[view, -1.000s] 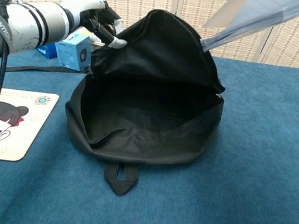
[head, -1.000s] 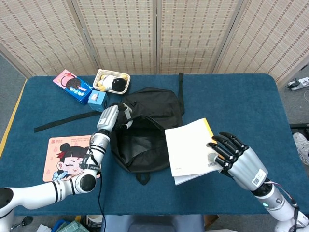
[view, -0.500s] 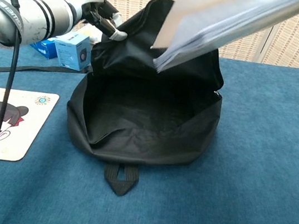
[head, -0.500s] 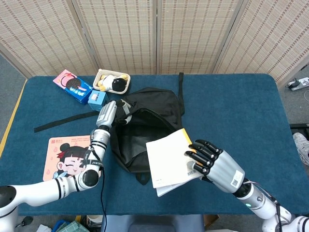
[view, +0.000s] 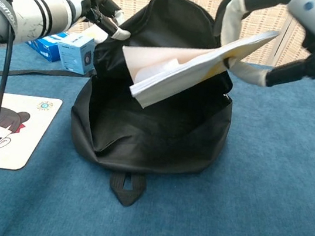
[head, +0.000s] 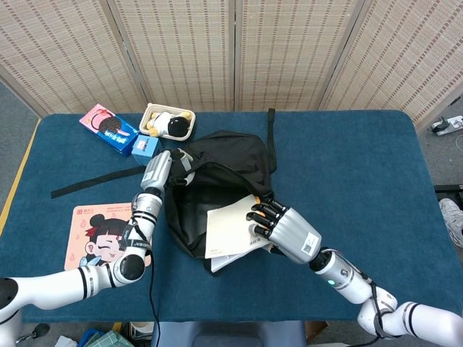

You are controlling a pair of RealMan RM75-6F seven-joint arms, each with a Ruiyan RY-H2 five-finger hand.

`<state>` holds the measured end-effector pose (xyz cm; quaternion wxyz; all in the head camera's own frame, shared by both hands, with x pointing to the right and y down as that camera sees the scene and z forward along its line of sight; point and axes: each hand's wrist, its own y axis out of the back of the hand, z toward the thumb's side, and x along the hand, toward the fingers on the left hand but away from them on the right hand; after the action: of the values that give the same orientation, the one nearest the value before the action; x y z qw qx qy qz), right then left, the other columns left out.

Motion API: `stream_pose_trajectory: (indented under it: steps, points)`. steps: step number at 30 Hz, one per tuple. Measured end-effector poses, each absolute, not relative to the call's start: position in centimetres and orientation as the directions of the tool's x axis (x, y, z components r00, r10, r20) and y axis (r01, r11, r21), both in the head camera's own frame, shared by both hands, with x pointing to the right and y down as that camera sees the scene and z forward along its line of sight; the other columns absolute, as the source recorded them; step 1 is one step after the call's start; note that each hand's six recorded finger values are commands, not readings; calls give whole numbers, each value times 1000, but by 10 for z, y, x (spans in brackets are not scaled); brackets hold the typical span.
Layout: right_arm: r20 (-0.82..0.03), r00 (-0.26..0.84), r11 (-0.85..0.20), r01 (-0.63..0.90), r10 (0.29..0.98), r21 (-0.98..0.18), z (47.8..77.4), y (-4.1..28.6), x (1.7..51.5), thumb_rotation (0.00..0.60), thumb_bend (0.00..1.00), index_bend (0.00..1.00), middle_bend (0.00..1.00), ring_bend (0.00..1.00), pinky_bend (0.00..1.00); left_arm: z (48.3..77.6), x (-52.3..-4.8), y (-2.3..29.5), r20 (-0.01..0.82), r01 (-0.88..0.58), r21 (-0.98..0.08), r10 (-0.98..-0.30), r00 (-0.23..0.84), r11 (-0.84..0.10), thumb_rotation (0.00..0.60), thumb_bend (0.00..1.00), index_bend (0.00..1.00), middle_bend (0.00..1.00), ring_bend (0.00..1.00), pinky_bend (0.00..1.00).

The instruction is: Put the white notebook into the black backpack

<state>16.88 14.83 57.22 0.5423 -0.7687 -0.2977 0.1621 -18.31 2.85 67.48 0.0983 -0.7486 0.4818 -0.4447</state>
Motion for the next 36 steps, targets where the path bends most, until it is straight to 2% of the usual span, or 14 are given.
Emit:
stream_pose_trajectory:
  steps: [11,22,36]
  points:
    - [32,775,-262,251,631,-932,617,139,143,600,451,705,352,306,335,674,-186,26,573,-630,-581,-809,132,-515,600,397,815,372,284,100]
    - [4,777,-248,206,630,-947,645,133,129,600,451,706,301,276,335,675,-191,23,579,-632,-585,-807,115,-509,600,397,815,372,283,100]
    - [-121,759,-224,34,639,-974,694,144,132,600,438,719,213,190,335,674,-197,25,584,-623,-589,-804,111,-514,600,397,815,372,283,100]
